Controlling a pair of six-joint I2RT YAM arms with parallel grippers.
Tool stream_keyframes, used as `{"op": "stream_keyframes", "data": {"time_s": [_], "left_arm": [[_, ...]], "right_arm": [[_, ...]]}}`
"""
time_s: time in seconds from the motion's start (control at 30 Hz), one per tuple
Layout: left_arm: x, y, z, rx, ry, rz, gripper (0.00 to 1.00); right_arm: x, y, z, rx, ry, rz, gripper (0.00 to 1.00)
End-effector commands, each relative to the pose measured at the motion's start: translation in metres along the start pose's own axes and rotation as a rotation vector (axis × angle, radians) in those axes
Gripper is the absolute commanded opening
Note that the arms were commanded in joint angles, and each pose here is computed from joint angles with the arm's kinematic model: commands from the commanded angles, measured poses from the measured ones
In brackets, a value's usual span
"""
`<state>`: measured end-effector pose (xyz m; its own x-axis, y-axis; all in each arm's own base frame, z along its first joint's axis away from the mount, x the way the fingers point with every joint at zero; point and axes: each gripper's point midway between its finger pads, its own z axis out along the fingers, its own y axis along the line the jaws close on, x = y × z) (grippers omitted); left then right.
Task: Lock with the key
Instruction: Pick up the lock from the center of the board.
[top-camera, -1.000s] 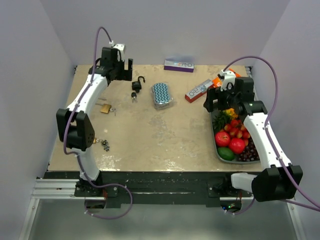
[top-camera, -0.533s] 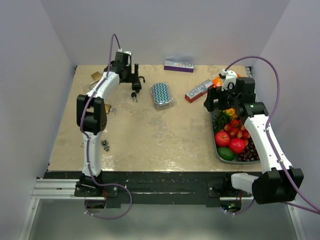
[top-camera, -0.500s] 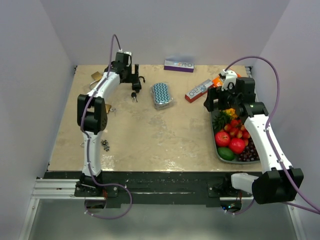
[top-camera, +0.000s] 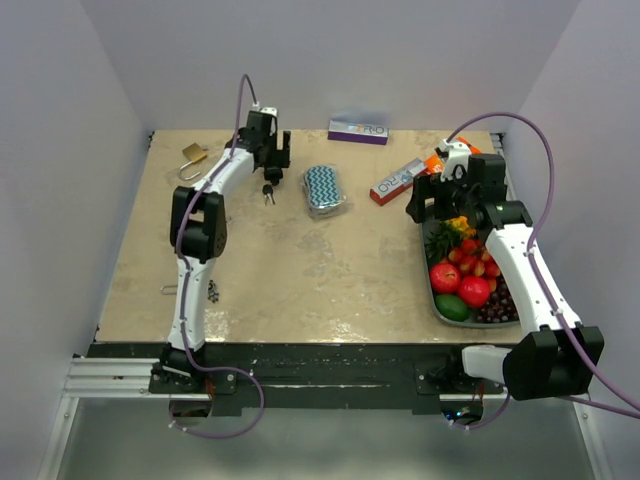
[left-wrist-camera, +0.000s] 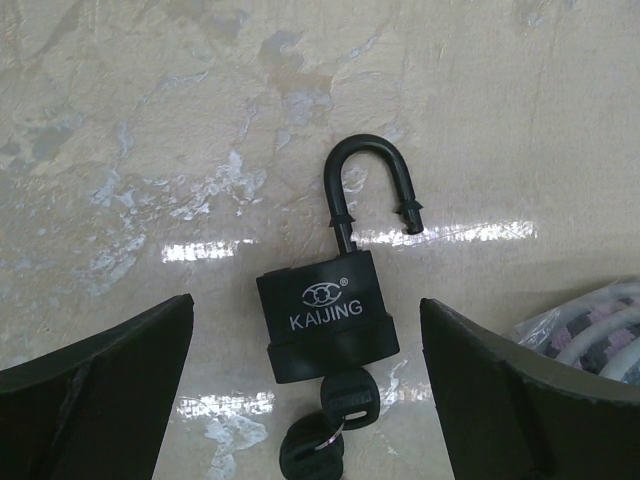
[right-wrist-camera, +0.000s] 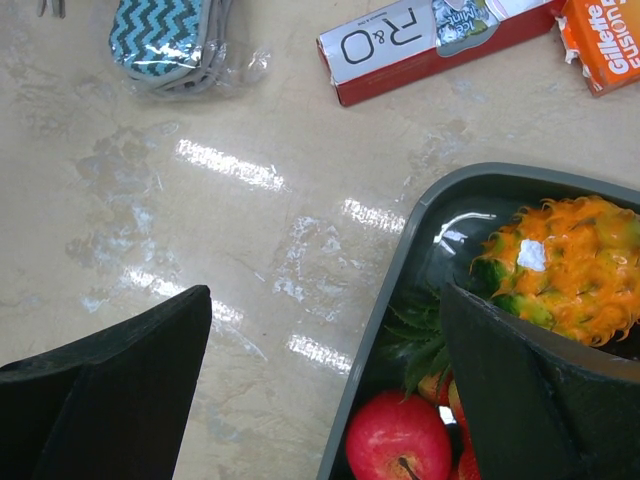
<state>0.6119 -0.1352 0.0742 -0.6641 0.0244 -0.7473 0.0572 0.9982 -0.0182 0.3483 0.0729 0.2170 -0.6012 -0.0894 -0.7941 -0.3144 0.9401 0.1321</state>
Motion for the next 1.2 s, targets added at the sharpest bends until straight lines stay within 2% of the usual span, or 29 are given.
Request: {"op": "stream_keyframes", "data": {"time_s": [0.0,0.37,0.57,0.7,0.73,0.83,0.97,1.03,1.07,1.1,1.17], "left_arm": [[-0.029,-0.008,0.005,-0.022,-0.103,-0.017,0.99],[-0.002,-0.007,0.027,-0.096,-0.045,-0.054,0.94],[0.004,-0.006,0.031,-0.108,-0.030,-0.075,0.84],[0.007,-0.010,0.029,-0.089,-0.012,-0.086,0.70],[0.006,-0.010,0.027,-0.087,-0.013,-0.091,0.56],[-0.015,-0.008,0.006,-0.090,-0.054,-0.110,0.33],[-0.048,-0.011,-0.046,-0.057,-0.109,-0.176,0.11],[-0.043,-0.011,-0.061,-0.049,-0.096,-0.211,0.00],[-0.062,-0.013,-0.086,-0.020,-0.143,-0.266,0.00],[-0.048,-0.013,-0.089,-0.011,-0.116,-0.285,0.00],[-0.065,-0.019,-0.121,0.043,-0.167,-0.358,0.00]], "right_arm": [[-0.012,0.000,-0.002,0.005,-0.040,0.006,0.99],[-0.014,0.000,-0.002,0.002,-0.042,0.009,0.99],[-0.017,0.002,-0.001,-0.007,-0.044,0.012,0.99],[-0.019,0.004,0.001,-0.021,-0.042,0.018,0.99],[-0.017,0.005,0.003,-0.029,-0.033,0.024,0.99],[-0.014,0.010,0.008,-0.076,-0.006,0.004,0.99],[-0.025,0.011,0.008,-0.090,0.009,-0.024,0.99],[-0.034,0.013,0.007,-0.099,-0.018,-0.003,0.99],[-0.045,0.019,0.005,-0.124,-0.063,0.001,0.99],[-0.049,0.025,0.005,-0.146,-0.086,0.047,0.99],[-0.062,0.035,0.004,-0.199,-0.156,0.077,0.99]]}}
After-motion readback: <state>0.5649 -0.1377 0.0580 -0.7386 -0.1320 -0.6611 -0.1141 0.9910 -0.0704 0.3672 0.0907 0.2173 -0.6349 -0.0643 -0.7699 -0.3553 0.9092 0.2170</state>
